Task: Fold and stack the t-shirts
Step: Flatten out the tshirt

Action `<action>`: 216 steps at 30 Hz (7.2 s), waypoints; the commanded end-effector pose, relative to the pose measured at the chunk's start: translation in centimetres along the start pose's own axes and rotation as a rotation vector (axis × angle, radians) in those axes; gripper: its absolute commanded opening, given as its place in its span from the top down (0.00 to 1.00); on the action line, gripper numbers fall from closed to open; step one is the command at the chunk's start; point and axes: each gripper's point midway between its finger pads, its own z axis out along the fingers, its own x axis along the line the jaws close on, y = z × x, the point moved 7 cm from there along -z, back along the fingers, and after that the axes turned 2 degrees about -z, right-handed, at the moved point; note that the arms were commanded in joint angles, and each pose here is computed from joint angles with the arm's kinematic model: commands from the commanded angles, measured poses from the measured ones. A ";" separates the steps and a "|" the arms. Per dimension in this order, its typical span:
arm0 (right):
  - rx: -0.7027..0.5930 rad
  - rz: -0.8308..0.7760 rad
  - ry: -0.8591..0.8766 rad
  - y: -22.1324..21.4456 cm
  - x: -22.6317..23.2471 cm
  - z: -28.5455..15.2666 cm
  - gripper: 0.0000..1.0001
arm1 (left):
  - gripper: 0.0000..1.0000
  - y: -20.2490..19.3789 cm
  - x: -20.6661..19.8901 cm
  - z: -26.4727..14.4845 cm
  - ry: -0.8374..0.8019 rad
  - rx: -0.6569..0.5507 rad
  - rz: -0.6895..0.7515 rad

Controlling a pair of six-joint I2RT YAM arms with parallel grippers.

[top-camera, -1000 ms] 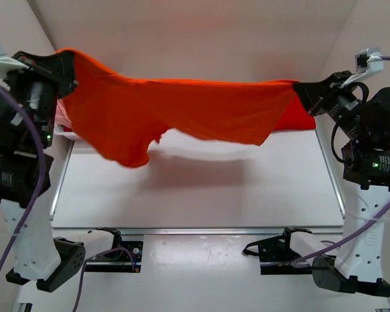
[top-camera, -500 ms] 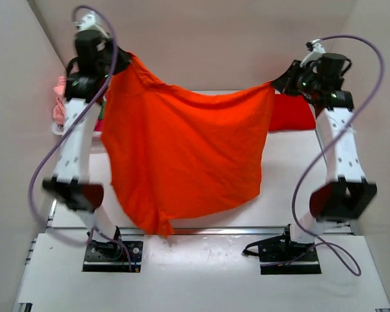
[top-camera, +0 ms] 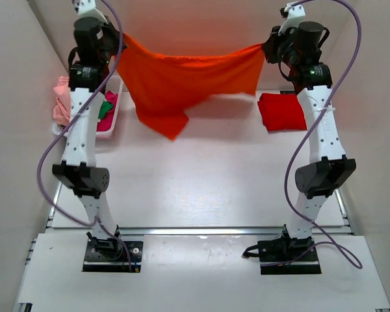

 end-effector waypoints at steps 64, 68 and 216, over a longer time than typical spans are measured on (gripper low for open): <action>0.022 -0.008 -0.046 -5.0 -1.5 -7.1 0.99 | 1.00 -0.8 -0.1 -19.6 -0.036 -0.127 0.077; 0.182 0.040 -0.038 -12.6 -0.6 -9.0 1.00 | 1.00 -11.3 3.0 -22.9 -0.045 0.127 0.058; -0.266 -0.135 -0.050 4.3 3.7 -22.9 1.00 | 1.00 9.8 -5.7 -29.7 -0.282 -0.336 0.195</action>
